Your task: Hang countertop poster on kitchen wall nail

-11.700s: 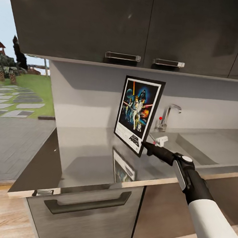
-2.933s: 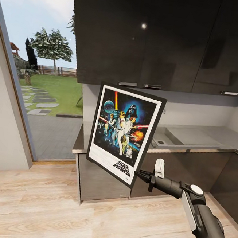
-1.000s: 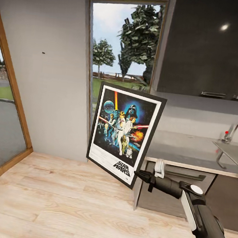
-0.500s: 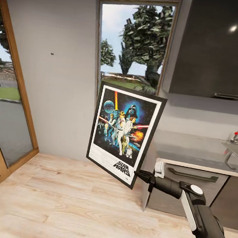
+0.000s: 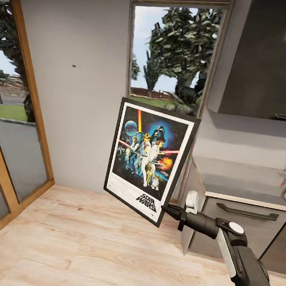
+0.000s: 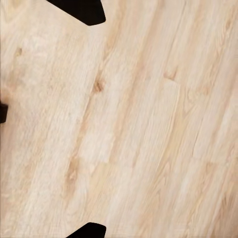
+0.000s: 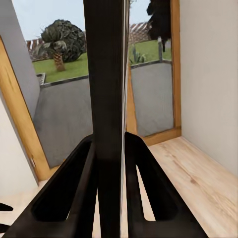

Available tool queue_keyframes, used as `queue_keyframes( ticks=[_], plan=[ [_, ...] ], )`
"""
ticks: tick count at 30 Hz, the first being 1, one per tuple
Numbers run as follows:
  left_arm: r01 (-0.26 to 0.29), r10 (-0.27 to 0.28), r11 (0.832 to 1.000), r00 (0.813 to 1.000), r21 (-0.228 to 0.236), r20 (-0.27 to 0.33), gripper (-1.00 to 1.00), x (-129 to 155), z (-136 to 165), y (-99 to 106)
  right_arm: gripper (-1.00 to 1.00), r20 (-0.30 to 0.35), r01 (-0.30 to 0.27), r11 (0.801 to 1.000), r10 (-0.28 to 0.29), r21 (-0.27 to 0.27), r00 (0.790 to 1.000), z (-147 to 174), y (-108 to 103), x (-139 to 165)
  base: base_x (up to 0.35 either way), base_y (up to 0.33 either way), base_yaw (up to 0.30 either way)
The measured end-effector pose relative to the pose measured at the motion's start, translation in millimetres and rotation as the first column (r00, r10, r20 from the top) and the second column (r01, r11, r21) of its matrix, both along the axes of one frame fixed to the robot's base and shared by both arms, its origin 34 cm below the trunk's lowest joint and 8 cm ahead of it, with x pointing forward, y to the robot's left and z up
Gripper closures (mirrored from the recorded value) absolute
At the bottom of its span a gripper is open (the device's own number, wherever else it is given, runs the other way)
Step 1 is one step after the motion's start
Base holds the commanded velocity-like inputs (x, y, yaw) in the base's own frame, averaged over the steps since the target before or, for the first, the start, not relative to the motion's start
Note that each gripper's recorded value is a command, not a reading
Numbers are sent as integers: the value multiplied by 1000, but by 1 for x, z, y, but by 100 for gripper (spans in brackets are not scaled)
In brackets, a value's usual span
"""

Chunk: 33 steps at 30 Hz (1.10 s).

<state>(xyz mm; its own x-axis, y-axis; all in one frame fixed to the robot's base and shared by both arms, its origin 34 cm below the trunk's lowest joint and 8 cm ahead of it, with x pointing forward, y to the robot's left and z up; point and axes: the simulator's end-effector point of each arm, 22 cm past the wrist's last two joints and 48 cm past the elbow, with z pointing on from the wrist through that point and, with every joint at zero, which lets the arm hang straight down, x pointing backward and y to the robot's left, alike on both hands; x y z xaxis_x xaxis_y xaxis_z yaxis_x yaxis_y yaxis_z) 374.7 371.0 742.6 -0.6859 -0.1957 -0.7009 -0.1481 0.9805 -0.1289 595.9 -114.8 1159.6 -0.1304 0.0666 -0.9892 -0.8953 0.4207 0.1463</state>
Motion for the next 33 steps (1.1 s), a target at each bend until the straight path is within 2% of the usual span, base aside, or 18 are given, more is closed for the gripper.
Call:
queue_keyframes(
  ticks=[33],
  plan=[
    [0, 0, 1000, 1000, 0, 0, -100, 0, 0, 0, 100, 0, 0, 1000, 0, 0, 1000, 0, 0, 0, 0, 345, 0]
  ],
)
